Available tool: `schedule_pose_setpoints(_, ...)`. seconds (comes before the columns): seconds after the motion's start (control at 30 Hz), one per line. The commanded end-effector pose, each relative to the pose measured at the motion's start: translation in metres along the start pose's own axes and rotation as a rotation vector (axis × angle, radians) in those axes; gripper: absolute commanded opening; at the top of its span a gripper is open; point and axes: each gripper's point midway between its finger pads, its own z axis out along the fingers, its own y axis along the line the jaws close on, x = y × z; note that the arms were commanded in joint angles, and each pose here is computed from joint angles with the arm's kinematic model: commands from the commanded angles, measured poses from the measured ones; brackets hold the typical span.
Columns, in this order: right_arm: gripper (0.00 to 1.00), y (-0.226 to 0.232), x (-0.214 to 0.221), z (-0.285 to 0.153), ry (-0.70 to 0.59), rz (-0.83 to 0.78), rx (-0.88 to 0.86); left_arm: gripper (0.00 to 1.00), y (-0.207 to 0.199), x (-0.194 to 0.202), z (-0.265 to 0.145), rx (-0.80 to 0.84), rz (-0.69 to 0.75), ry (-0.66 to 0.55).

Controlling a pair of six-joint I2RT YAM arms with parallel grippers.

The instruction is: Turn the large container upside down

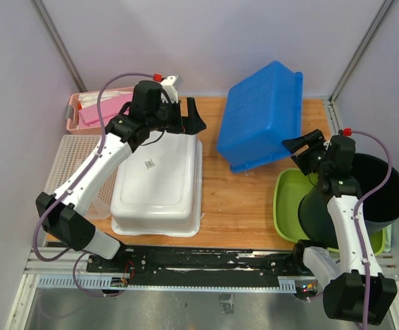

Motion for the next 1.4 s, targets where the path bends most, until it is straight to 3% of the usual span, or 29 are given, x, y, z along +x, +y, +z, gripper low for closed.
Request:
schedule_pose_setpoints(0.0,0.74,-0.025,-0.009,-0.014,-0.020,-0.126,0.159,0.99,-0.015,0.012,0.017,0.078,-0.022,0.045)
schedule_pose_setpoints(0.37,0.76,0.000,-0.028,-0.034,-0.049,-0.289,0.151,0.99,-0.028,0.040,0.040,0.112,-0.041,0.118)
schedule_pose_setpoints(0.63,0.77,0.019,-0.027,-0.039,0.005,-0.458,0.127,0.99,-0.044,0.046,0.044,0.140,-0.025,0.135)
schedule_pose_setpoints(0.83,0.76,0.016,-0.022,-0.029,0.126,-0.641,0.192,0.99,-0.080,0.085,0.058,0.199,0.000,0.230)
schedule_pose_setpoints(1.1,0.75,0.023,-0.033,0.023,0.186,-0.725,0.220,0.98,-0.098,0.124,0.084,0.201,-0.048,0.315)
schedule_pose_setpoints(1.37,0.68,0.032,-0.082,0.099,0.135,-0.721,0.354,0.94,-0.077,0.153,0.136,0.067,-0.178,0.295)
